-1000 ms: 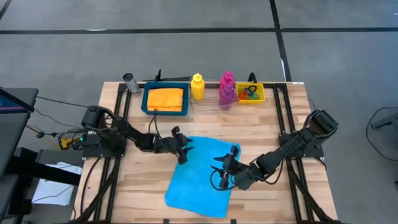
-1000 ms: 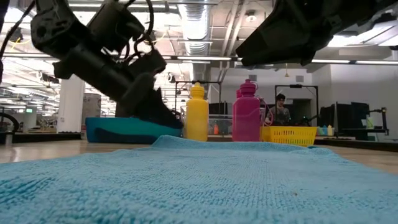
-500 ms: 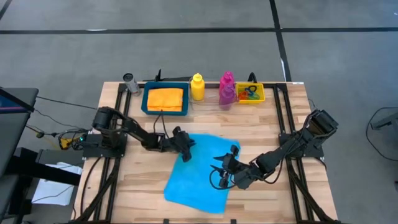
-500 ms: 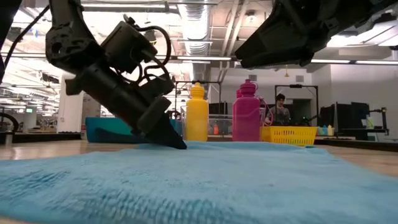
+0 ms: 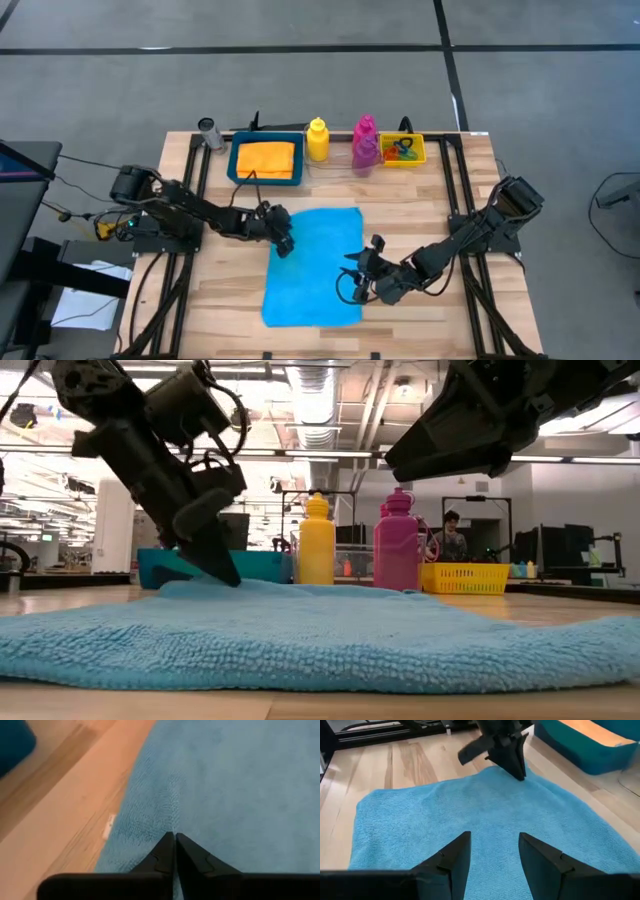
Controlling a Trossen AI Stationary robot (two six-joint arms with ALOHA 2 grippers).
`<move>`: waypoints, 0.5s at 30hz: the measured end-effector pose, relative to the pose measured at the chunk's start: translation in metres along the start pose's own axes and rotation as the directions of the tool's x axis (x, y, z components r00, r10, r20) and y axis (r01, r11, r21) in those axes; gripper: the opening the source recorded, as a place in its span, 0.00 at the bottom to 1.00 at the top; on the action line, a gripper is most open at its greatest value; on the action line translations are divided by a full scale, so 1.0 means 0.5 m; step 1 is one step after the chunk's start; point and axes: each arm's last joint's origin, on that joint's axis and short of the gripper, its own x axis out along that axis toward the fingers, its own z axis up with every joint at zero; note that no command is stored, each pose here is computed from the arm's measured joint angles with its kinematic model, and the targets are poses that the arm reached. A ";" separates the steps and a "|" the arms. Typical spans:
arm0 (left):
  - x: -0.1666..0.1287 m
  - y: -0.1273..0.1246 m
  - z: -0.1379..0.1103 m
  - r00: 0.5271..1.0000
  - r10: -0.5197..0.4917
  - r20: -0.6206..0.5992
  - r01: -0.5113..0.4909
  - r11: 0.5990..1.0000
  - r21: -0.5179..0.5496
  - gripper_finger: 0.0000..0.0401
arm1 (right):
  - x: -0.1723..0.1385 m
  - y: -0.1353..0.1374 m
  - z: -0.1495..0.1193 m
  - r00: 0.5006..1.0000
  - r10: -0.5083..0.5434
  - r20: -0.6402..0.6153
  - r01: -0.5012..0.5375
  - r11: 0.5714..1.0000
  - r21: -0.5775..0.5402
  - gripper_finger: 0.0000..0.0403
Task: Pick & Place Sports Items
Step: Fold the blue towel
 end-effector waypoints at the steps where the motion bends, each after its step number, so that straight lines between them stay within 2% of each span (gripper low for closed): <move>1: -0.004 -0.001 0.001 1.000 -0.010 0.013 0.010 1.000 -0.004 0.03 | 0.000 0.000 0.000 1.000 0.000 0.000 0.000 1.000 0.000 0.39; 8: -0.010 -0.010 0.006 0.995 -0.057 0.079 0.059 0.998 -0.023 0.11 | 0.001 -0.001 0.001 1.000 -0.001 0.001 0.001 1.000 0.001 0.39; 15: -0.008 -0.008 0.001 0.997 -0.044 0.059 0.043 0.999 0.024 0.22 | 0.000 0.000 0.001 1.000 0.000 0.001 0.000 1.000 0.001 0.39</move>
